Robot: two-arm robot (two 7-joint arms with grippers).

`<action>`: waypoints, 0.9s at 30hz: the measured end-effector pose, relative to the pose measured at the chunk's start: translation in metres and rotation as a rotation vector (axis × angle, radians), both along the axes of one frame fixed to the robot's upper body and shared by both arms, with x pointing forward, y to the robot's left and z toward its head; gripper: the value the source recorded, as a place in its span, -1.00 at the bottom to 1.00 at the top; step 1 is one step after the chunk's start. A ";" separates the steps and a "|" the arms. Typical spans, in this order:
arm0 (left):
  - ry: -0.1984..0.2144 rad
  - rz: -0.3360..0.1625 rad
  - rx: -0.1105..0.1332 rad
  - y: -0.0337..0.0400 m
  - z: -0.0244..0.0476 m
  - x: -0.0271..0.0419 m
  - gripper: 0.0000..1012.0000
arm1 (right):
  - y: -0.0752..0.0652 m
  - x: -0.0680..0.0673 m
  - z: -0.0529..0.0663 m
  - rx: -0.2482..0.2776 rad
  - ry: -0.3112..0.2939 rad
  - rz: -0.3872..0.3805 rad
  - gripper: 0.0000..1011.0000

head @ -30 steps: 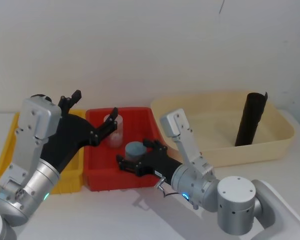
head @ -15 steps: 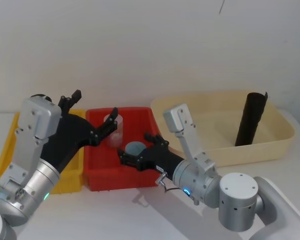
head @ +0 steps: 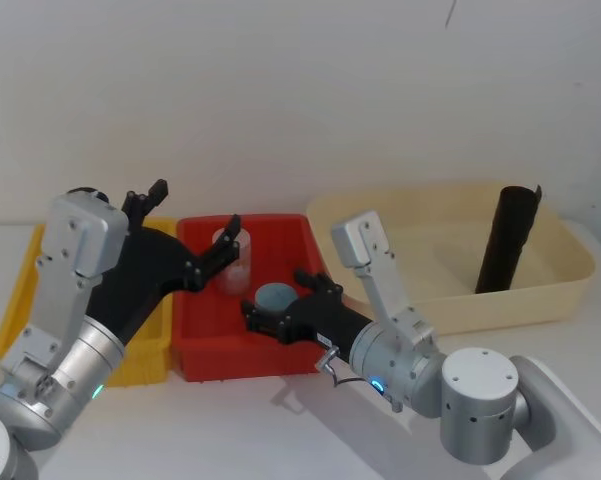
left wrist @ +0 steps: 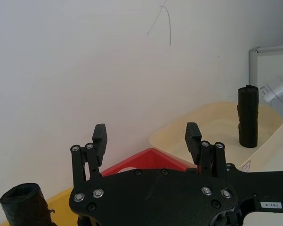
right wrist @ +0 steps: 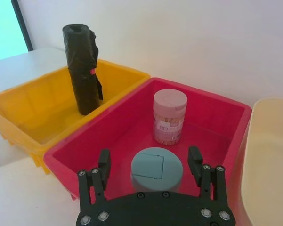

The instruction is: Pick up the garbage bag with the one hand and transfer it to the other hand.

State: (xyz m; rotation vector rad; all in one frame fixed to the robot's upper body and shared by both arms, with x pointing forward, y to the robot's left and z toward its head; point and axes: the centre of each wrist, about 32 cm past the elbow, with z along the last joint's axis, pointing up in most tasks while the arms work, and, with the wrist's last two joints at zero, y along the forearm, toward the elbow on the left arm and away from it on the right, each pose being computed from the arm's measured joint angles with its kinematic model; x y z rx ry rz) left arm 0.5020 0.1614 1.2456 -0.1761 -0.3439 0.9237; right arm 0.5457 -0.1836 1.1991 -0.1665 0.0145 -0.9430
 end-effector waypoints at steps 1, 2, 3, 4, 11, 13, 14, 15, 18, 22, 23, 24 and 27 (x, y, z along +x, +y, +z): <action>0.000 0.000 0.000 0.0000 0.0000 0.0000 0.98 | 0.000 0.001 -0.001 -0.001 0.002 -0.001 0.98; 0.000 0.000 0.000 0.0000 0.0000 0.0000 0.98 | 0.000 0.001 -0.001 -0.001 0.001 -0.002 0.98; 0.000 0.000 0.000 0.0000 0.0000 0.0000 0.98 | 0.000 0.001 -0.001 -0.002 0.002 -0.003 0.98; 0.000 0.000 0.000 0.0000 0.0000 0.0000 0.98 | -0.001 0.002 -0.002 -0.003 0.003 -0.004 0.98; 0.000 0.000 0.000 0.0000 0.0000 0.0000 0.98 | -0.001 0.005 -0.003 -0.007 0.006 -0.005 0.98; 0.000 0.000 0.000 0.0000 0.0000 0.0000 0.98 | -0.001 0.005 -0.004 -0.008 0.006 -0.003 0.98; 0.000 0.000 0.000 0.0000 0.0000 0.0000 0.98 | -0.001 0.005 -0.004 -0.009 0.007 -0.001 0.98; 0.000 0.000 0.000 0.0000 0.0000 0.0000 0.98 | -0.001 0.005 -0.004 -0.010 0.007 0.000 0.98; 0.000 0.000 0.000 0.0000 0.0000 0.0000 0.98 | -0.002 0.006 -0.005 -0.015 0.008 0.007 0.98; 0.000 0.000 0.000 0.0000 0.0000 0.0000 0.98 | -0.002 0.006 -0.005 -0.020 0.009 0.016 0.87; 0.000 0.000 0.000 0.0000 0.0000 0.0000 0.98 | -0.002 0.007 -0.005 -0.022 0.010 0.018 0.82; 0.000 0.000 0.000 0.0000 0.0000 0.0000 0.98 | -0.002 0.007 -0.005 -0.023 0.010 0.020 0.80; 0.000 0.000 0.000 0.0000 0.0000 0.0000 0.98 | -0.002 0.007 -0.004 -0.026 0.012 0.023 0.63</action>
